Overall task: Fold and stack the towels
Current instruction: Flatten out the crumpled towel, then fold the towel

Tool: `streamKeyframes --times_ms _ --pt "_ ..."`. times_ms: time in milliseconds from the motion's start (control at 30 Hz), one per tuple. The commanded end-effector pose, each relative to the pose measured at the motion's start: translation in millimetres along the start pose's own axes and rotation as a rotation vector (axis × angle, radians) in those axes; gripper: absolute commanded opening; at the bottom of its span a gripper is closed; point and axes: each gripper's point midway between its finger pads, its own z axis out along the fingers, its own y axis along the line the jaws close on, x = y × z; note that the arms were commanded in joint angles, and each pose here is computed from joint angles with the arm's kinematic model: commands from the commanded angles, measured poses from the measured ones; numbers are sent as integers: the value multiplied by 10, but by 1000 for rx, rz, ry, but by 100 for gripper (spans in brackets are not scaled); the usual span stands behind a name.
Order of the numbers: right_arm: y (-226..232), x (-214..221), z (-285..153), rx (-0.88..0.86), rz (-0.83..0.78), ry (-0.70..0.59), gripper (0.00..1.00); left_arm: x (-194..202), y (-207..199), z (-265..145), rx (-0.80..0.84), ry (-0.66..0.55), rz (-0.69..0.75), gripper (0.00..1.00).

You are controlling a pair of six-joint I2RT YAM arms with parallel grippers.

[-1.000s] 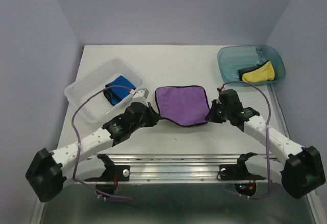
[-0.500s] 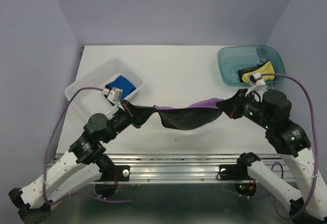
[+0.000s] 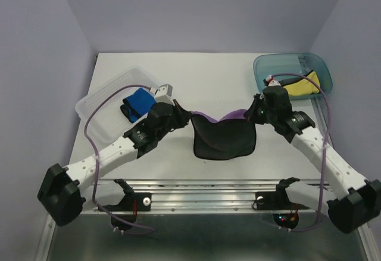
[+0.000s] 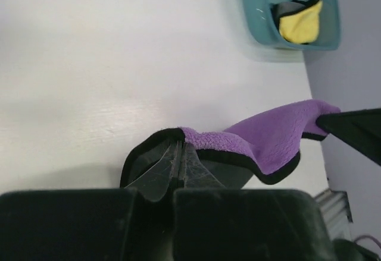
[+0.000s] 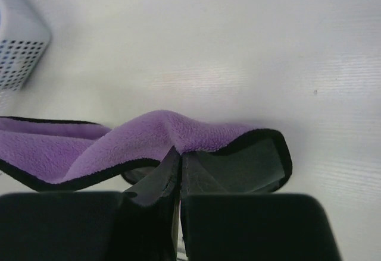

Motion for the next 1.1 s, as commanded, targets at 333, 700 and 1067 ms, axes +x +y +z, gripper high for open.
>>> streamKeyframes --times_ms 333,700,1067 --pt "-593 -570 1427 228 74 -54 1 -741 511 1347 -209 -45 86 0" --pt "-571 -240 1498 135 72 87 1 -482 627 1375 -195 53 110 0" --pt "-665 425 1218 97 101 219 2 53 887 996 -250 151 99 0"
